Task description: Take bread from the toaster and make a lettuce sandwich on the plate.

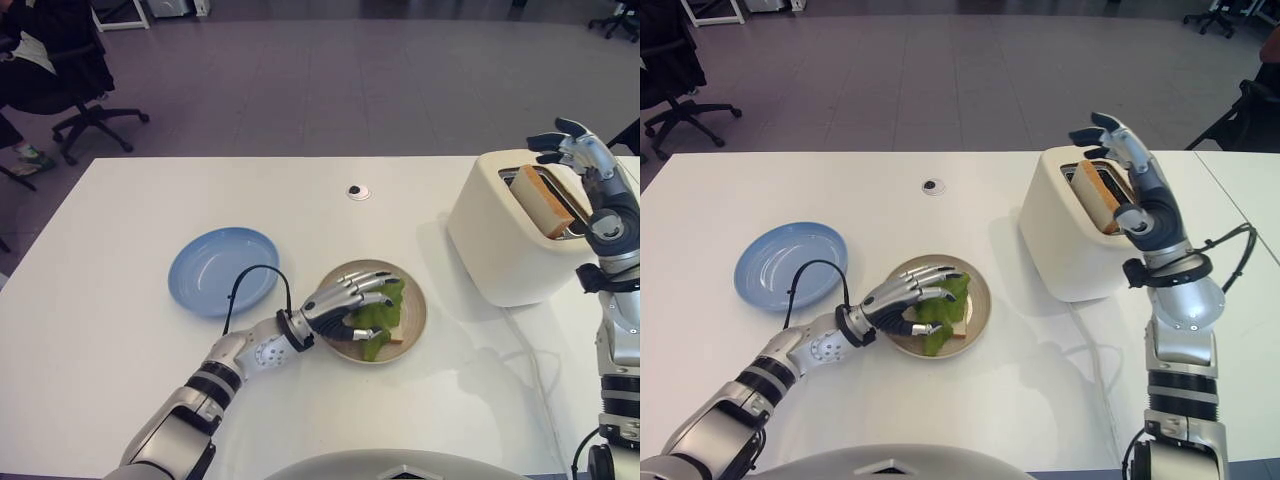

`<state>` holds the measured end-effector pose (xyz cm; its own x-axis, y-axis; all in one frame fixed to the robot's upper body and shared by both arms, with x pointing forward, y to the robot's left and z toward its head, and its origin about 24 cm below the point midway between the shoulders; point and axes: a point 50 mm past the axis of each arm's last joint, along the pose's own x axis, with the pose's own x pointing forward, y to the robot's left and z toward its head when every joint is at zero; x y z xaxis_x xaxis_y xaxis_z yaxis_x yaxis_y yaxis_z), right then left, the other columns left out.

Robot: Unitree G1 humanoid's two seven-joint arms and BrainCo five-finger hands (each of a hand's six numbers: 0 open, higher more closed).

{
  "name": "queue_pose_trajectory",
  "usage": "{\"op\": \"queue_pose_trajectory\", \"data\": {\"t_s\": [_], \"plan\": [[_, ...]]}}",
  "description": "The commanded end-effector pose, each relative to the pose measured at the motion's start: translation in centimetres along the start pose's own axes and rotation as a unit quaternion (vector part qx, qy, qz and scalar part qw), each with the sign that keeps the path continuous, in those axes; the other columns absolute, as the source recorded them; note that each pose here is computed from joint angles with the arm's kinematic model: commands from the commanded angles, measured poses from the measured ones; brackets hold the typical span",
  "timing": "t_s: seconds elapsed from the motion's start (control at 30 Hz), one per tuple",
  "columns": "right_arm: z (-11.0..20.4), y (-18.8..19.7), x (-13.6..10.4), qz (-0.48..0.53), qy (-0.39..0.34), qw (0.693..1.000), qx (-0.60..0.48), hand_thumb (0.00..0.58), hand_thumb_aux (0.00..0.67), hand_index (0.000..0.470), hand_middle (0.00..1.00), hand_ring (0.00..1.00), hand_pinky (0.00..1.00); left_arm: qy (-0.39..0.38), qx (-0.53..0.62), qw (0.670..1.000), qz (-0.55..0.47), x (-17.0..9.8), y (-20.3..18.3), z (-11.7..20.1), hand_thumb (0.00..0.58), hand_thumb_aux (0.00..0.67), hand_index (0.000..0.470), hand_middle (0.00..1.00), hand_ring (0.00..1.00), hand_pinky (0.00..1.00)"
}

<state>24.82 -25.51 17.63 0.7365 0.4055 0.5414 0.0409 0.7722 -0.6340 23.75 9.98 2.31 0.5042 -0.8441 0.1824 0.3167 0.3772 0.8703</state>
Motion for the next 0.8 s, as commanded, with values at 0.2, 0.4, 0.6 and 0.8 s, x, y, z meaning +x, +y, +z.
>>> {"op": "queue_pose_trajectory", "data": {"t_s": [0.2,0.4,0.6,0.8], "plan": [[-2.3,-1.7,-1.7,0.024,0.091,0.993,-0.075,0.0,0.0,0.0,0.13,0.13,0.13,0.053,0.023,0.997,-0.042,-2.6,1.5,-1.7,0.0,0.0,0.0,0.0,0.0,0.0],[-5.1,-2.6,-2.4,0.022,0.181,0.966,-0.182,0.0,0.0,0.0,0.14,0.14,0.14,0.052,0.057,0.995,0.063,-2.0,4.8,-1.9,0.0,0.0,0.0,0.0,0.0,0.0],[-6.3,-1.6,-2.6,0.056,0.206,0.952,-0.219,0.0,0.0,0.0,0.0,0.0,0.0,0.019,0.048,0.988,0.145,-1.6,6.6,-1.0,0.0,0.0,0.0,0.0,0.0,0.0],[-6.9,-0.5,-2.7,0.088,0.211,0.943,-0.243,0.0,0.0,0.0,0.0,0.0,0.0,0.012,0.046,0.988,0.149,-1.6,6.6,-0.8,0.0,0.0,0.0,0.0,0.0,0.0]]}}
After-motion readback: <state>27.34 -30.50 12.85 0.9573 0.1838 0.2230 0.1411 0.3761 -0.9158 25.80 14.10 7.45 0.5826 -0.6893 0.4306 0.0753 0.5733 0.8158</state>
